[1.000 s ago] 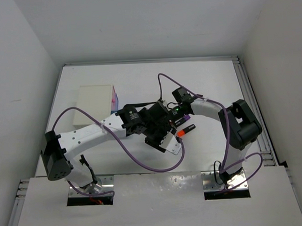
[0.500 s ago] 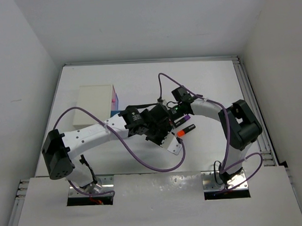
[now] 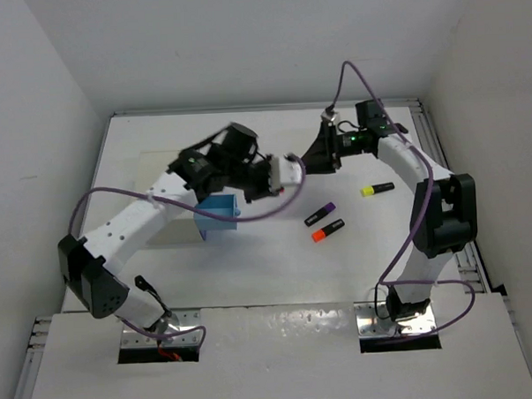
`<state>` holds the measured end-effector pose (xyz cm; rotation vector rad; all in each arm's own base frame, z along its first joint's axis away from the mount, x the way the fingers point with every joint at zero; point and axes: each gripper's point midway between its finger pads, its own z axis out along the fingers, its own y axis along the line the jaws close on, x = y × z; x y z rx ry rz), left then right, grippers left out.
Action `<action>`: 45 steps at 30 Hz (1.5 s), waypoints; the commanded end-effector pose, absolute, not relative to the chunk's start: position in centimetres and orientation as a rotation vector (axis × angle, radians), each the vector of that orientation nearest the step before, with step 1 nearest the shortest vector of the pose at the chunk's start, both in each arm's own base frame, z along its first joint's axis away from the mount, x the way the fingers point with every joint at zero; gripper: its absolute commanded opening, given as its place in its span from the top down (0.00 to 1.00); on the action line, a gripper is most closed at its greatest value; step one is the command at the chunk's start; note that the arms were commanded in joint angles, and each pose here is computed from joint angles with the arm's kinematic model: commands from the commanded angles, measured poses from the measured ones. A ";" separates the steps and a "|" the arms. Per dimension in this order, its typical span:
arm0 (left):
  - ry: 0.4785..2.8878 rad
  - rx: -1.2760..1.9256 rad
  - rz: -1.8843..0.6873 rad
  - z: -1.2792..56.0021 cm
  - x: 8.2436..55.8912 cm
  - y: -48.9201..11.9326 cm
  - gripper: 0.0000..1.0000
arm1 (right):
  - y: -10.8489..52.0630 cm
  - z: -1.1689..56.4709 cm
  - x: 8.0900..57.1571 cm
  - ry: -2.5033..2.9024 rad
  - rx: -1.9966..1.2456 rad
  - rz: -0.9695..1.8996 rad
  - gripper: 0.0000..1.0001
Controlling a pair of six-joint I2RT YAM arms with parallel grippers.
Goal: Sort the stationery into containers
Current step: Place the pen in the drawer.
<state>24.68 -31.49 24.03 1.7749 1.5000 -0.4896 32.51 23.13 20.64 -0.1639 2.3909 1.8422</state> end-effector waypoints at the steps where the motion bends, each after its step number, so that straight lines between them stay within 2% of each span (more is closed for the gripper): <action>1: 1.514 1.418 -0.577 32.2 27.8 -28.8 1.00 | 20.6 19.9 32.4 2.422 -0.215 1.697 0.48; 6: 1.570 1.324 -0.621 32.5 29.3 -25.4 1.00 | 19.7 18.7 31.3 2.471 -0.240 1.640 0.49; 17: 1.747 1.325 -0.665 26.1 30.4 -20.6 1.00 | 20.1 18.2 31.2 2.483 -0.230 1.632 0.51; 34: 1.867 1.536 -0.455 18.7 30.8 -16.4 1.00 | 19.6 17.4 30.7 2.524 -0.285 1.567 0.50; 38: 1.888 1.597 -0.403 18.0 31.5 -15.7 0.97 | 19.1 17.1 30.5 2.540 -0.301 1.531 0.50; 41: 1.905 1.622 -0.387 17.7 31.7 -15.4 0.89 | 18.2 16.5 30.6 2.567 -0.352 1.430 0.50; 42: 1.906 1.621 -0.379 17.9 31.9 -15.4 0.79 | 17.7 15.6 30.7 2.608 -0.374 1.341 0.51; 43: 1.911 1.620 -0.373 18.0 32.0 -15.3 0.73 | 17.4 15.2 30.6 2.628 -0.408 1.291 0.52; 44: 1.915 1.621 -0.365 18.0 32.2 -15.2 0.62 | 17.2 15.0 30.3 2.645 -0.480 1.237 0.52; 45: 1.912 1.615 -0.353 18.4 32.4 -15.2 0.56 | 16.6 14.4 30.5 2.690 -0.487 1.144 0.54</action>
